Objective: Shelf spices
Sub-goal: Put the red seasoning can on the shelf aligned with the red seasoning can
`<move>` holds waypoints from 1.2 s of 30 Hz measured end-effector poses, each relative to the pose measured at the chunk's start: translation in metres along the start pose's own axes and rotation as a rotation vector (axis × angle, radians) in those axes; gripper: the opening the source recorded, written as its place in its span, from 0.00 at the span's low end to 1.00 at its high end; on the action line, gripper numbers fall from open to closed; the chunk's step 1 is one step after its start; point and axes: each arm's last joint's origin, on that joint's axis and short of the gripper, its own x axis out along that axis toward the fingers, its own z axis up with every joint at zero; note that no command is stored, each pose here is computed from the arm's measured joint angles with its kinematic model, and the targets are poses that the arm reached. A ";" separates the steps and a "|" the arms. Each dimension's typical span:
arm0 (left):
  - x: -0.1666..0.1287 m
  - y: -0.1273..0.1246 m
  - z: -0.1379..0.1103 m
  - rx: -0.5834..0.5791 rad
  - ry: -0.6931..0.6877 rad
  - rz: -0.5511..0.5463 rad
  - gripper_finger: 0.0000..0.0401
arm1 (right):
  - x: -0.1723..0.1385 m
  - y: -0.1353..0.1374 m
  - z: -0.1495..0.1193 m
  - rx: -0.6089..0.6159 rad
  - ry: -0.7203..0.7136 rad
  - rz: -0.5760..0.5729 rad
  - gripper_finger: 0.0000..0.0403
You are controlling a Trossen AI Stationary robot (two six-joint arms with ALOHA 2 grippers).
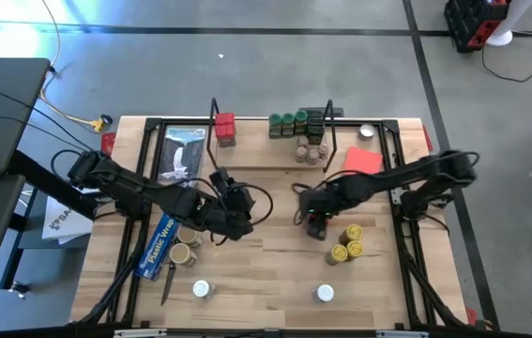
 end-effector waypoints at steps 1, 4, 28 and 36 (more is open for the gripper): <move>-0.001 -0.001 -0.001 -0.001 0.006 0.000 0.64 | 0.004 0.004 0.010 -0.028 -0.003 0.000 0.51; -0.006 -0.003 -0.007 -0.012 0.029 0.003 0.64 | 0.016 0.016 0.040 -0.118 -0.003 -0.002 0.51; -0.075 -0.018 -0.062 -0.093 0.068 0.084 0.64 | -0.004 0.062 0.137 -0.465 -0.155 -0.162 0.70; -0.059 -0.037 -0.057 -0.064 -0.013 0.013 0.64 | -0.072 0.089 0.071 -0.569 -0.006 -0.259 0.70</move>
